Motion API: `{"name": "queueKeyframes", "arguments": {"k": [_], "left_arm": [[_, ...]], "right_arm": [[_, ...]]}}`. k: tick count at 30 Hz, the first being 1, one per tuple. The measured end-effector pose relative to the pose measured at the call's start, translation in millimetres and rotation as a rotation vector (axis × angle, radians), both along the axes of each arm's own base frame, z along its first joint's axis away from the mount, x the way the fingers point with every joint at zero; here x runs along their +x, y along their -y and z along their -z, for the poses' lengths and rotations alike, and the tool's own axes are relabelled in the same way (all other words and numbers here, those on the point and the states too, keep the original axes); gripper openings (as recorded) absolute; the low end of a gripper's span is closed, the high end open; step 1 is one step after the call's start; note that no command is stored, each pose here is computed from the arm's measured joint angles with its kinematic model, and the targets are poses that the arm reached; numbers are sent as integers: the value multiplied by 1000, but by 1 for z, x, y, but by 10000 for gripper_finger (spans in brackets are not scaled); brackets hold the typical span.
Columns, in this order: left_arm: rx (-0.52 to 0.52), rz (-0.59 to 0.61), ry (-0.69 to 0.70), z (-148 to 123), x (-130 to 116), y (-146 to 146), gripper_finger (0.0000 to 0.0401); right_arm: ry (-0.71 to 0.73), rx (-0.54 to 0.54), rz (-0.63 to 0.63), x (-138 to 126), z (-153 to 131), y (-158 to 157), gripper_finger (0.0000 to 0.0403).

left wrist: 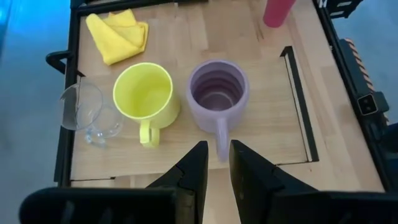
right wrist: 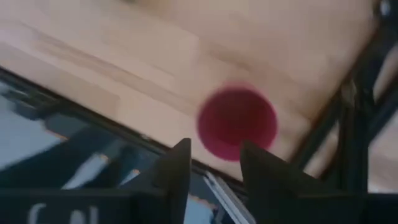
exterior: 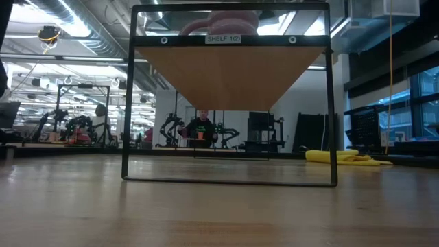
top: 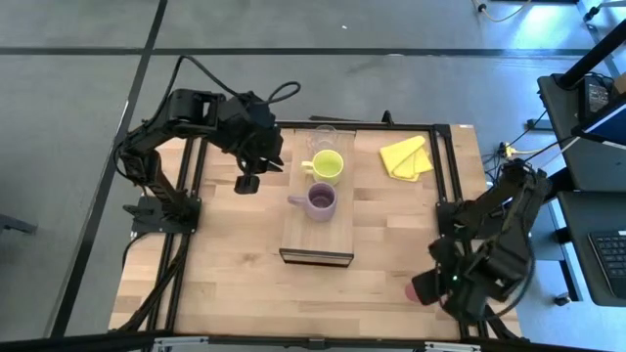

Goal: Stack small to large cups/mugs on shelf
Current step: Put the pink cup on the shelf

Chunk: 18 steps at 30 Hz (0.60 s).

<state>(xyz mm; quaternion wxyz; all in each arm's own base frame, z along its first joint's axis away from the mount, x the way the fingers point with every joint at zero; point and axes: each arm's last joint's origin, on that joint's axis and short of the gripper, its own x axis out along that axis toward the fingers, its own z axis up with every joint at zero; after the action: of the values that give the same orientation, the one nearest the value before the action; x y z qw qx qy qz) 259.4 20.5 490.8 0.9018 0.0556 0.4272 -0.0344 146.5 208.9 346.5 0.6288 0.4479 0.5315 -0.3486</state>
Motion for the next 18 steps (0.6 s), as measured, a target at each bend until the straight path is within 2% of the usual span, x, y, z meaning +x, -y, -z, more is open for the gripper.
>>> {"name": "queueKeyframes", "arguments": {"k": [4, 9, 12, 18], "left_arm": [[12, -6, -31, 6, 3, -4, 60], [8, -36, -79, 16, 6, -12, 60], [4, -48, -110, 23, 9, -16, 60], [-1, -59, -145, 31, 12, -20, 60]], "right_arm": [[-117, 32, -8, 1, 25, -6, 159], [-181, 0, -9, -3, 42, -6, 169], [-287, -6, 1, -8, 53, -3, 170], [-301, -20, 0, -10, 64, -2, 170]]}}
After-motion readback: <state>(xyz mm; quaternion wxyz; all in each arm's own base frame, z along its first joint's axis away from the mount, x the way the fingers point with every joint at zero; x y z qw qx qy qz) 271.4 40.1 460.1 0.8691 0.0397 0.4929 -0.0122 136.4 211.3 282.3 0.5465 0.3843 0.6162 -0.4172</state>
